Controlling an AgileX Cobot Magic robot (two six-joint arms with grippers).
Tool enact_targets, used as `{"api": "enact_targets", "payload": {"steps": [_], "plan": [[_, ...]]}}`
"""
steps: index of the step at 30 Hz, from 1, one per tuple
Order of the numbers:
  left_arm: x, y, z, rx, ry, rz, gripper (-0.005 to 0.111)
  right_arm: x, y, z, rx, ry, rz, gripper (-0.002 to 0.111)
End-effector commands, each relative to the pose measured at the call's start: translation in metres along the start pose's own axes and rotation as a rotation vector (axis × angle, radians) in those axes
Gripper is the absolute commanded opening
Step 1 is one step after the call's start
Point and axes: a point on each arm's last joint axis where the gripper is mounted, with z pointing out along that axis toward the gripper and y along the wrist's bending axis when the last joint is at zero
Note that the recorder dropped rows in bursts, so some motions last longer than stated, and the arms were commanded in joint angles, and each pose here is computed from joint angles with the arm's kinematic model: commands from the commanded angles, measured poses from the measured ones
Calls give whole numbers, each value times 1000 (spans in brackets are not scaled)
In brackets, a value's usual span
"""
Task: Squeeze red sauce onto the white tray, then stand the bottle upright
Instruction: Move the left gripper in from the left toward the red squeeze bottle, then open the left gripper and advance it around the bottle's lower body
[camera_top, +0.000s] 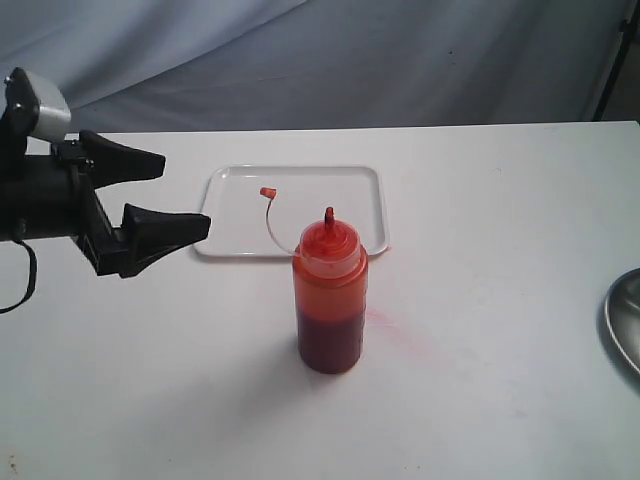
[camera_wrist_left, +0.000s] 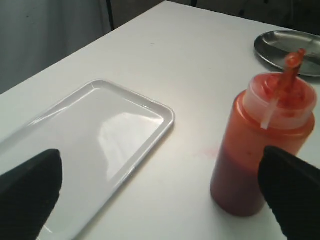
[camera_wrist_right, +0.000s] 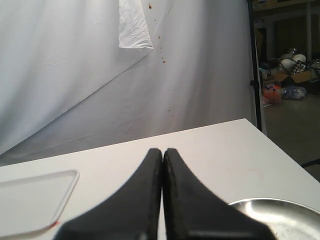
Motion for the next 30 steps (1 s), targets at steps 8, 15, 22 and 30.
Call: {"api": "enact_targets", "payload": {"steps": [8,15,22,30], "plan": [[-10,-31,-2,312,-111,-218,105,0,0,0,6,-2,-5,0],[18,-44,28,167,224,-147,105,0,0,0,6,-2,-5,0],[34,-51,49,93,288,-134,105,0,0,0,4,-2,-5,0],[64,-45,68,117,346,-202,105,1,1,0,-15,1,-5,0]]}}
